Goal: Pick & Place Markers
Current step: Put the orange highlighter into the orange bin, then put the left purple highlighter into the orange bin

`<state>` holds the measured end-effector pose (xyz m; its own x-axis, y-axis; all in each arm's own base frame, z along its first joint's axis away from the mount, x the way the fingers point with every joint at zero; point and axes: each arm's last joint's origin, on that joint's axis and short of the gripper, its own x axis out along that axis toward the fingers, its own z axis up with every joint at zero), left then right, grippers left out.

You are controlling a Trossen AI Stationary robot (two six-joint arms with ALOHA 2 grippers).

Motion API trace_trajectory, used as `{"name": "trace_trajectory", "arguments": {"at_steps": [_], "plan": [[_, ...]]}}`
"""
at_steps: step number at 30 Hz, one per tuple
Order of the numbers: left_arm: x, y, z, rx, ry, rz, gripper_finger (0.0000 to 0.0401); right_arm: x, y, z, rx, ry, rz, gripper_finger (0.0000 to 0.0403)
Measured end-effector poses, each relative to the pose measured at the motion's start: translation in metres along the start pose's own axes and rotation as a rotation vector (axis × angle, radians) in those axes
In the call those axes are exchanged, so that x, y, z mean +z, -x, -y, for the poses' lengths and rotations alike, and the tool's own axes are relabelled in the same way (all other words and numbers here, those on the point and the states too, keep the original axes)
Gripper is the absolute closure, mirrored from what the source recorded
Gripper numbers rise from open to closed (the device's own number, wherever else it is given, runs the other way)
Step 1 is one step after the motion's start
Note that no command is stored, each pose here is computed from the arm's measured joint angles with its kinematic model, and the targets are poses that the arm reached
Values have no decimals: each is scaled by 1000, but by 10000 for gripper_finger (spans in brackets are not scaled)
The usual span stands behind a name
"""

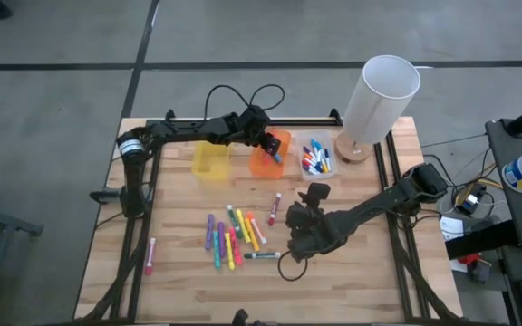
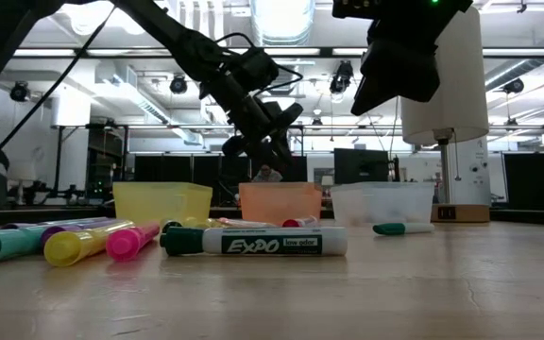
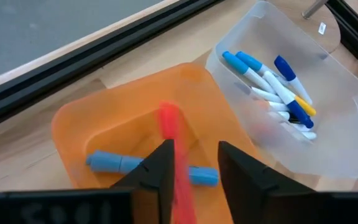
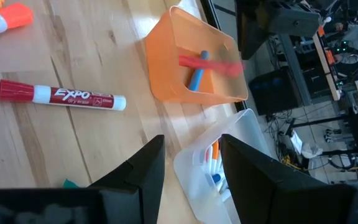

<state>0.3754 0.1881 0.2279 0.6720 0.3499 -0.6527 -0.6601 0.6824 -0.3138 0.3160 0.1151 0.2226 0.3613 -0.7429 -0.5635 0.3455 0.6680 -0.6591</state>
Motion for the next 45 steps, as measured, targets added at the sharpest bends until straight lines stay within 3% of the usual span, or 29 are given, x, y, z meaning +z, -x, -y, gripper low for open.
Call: {"name": "trace_trajectory", "arguments": {"at_steps": [4, 9, 16, 25, 35, 45], "plan": [[0, 0, 0, 0, -3, 0, 255, 0, 0, 0, 0, 0, 0, 252], [0, 9, 0, 11, 17, -30, 249, 0, 0, 0, 0, 0, 0, 252], [-7, 53, 5, 61, 16, -165, 248, -1, 0, 0, 1, 5, -4, 252], [-25, 109, 32, 89, -25, -256, 248, -1, 0, 1, -3, 14, -9, 252], [-81, 138, 65, 85, -61, -317, 248, -2, 0, 1, -5, 16, -12, 252], [-150, 156, 69, 124, -4, -438, 248, -2, 0, 1, -5, 15, -12, 252]]}}
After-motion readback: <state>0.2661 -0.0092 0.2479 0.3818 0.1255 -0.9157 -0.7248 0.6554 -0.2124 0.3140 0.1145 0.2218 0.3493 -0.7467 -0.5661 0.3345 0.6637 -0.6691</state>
